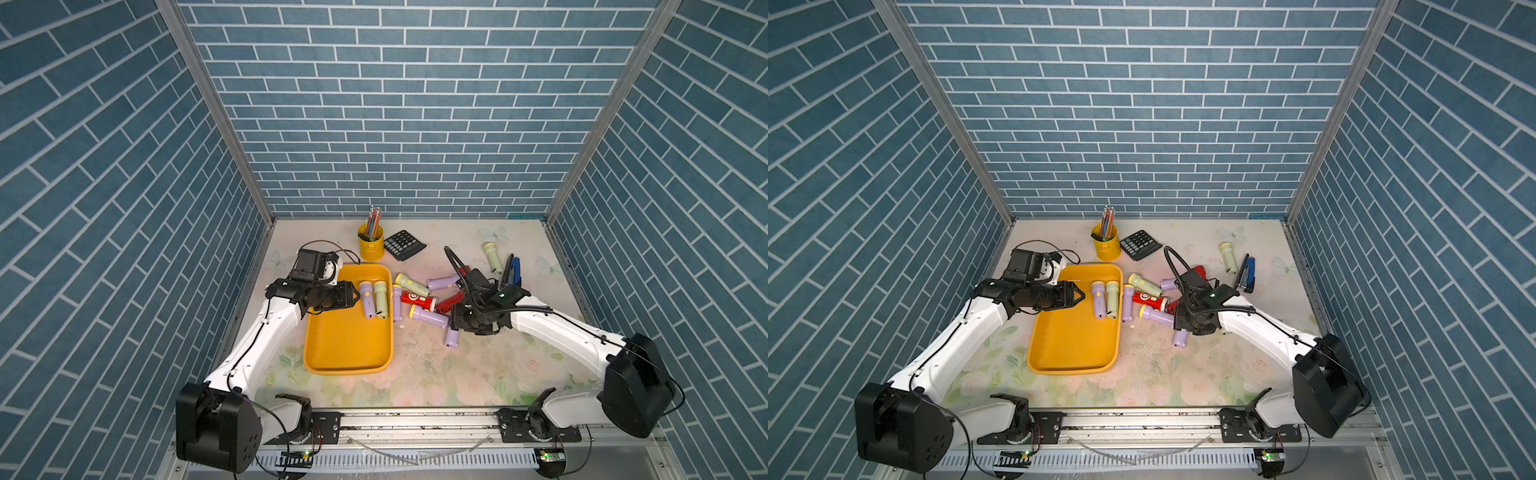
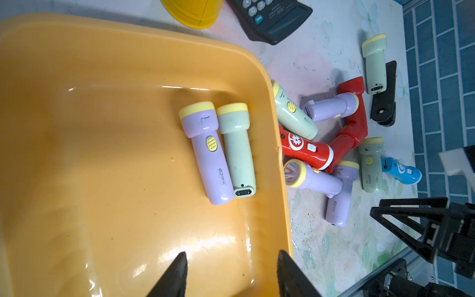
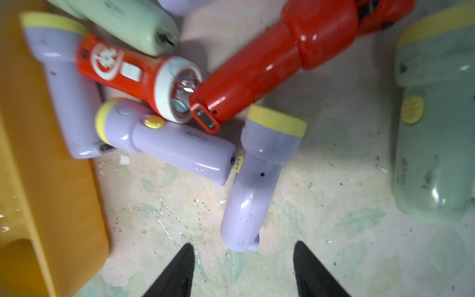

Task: Put the flashlights into the storage boxes
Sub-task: Place the flashlight at the storage box, then pick up the flashlight from the center of the board.

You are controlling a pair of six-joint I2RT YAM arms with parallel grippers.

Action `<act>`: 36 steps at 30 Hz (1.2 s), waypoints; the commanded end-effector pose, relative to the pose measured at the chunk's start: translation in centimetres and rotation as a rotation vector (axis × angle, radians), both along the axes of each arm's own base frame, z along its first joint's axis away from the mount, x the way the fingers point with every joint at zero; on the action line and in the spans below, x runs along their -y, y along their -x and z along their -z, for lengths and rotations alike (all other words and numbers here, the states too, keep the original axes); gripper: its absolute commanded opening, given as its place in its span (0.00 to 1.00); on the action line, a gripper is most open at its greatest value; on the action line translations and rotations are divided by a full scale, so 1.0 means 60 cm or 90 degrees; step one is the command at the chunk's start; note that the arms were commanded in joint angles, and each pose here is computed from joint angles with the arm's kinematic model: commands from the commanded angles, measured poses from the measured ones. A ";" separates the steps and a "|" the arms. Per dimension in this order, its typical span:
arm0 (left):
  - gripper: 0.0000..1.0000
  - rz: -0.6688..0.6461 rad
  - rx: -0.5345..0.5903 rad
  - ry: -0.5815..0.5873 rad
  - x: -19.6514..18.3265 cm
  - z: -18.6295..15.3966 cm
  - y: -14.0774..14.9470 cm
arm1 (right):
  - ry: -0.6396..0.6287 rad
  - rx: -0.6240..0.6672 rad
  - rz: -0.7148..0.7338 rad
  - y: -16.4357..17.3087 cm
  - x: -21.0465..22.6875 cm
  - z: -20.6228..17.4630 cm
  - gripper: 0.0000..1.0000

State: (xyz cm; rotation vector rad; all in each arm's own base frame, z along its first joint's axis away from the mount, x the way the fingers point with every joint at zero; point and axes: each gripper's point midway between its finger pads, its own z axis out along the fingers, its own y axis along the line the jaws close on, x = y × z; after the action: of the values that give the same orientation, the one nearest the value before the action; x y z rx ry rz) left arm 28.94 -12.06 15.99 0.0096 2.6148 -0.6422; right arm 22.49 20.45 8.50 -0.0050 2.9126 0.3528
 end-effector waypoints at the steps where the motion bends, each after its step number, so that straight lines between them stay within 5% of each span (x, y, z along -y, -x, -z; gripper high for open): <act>1: 0.57 0.001 -0.012 -0.005 -0.002 0.016 0.008 | 0.009 -0.054 0.029 0.011 -0.007 0.001 0.63; 12: 0.56 -0.002 -0.009 0.006 0.005 0.025 -0.010 | -0.010 -0.087 0.021 0.004 -0.037 0.045 0.60; 26: 0.56 -0.010 -0.001 0.007 0.004 0.018 -0.014 | 0.104 -0.106 0.041 0.002 0.029 0.091 0.57; 36: 0.55 -0.013 0.008 0.023 0.009 0.008 -0.020 | 0.091 -0.082 0.058 0.011 0.045 0.097 0.40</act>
State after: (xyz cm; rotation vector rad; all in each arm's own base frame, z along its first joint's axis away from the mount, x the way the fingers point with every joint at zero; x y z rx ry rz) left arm 29.48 -12.21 14.16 -0.0313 2.6306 -0.6546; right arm 22.53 18.99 2.82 0.0789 3.0577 0.1691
